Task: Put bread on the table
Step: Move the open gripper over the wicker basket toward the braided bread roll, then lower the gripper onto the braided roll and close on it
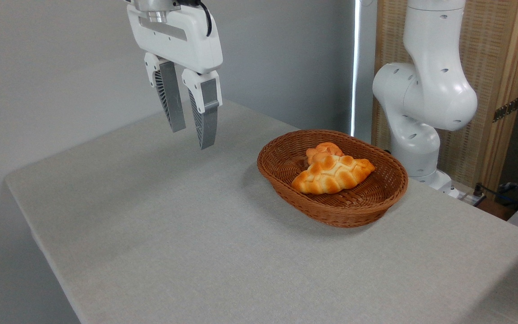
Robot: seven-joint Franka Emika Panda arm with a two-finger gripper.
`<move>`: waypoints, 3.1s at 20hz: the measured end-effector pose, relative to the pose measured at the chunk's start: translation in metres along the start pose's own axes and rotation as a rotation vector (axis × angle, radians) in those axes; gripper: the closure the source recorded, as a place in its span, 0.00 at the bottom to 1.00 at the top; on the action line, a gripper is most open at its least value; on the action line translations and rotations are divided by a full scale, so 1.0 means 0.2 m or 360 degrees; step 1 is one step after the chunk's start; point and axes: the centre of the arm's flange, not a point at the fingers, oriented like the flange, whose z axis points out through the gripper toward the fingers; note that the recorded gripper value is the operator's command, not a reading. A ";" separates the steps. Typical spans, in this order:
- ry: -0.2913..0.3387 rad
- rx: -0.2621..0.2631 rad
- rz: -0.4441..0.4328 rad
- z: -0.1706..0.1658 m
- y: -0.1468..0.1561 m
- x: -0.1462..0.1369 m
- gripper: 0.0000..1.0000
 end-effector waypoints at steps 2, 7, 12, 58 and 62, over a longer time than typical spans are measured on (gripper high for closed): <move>-0.0002 -0.0002 0.0000 0.00 0.00 0.00 0.00; -0.0012 -0.0008 -0.0003 0.00 0.00 -0.01 0.00; -0.0042 -0.0030 -0.0014 0.01 -0.01 -0.03 0.00; -0.0469 -0.0354 0.0255 0.73 0.66 -0.95 0.00; -0.0449 -0.0337 0.0256 0.78 0.66 -0.95 0.00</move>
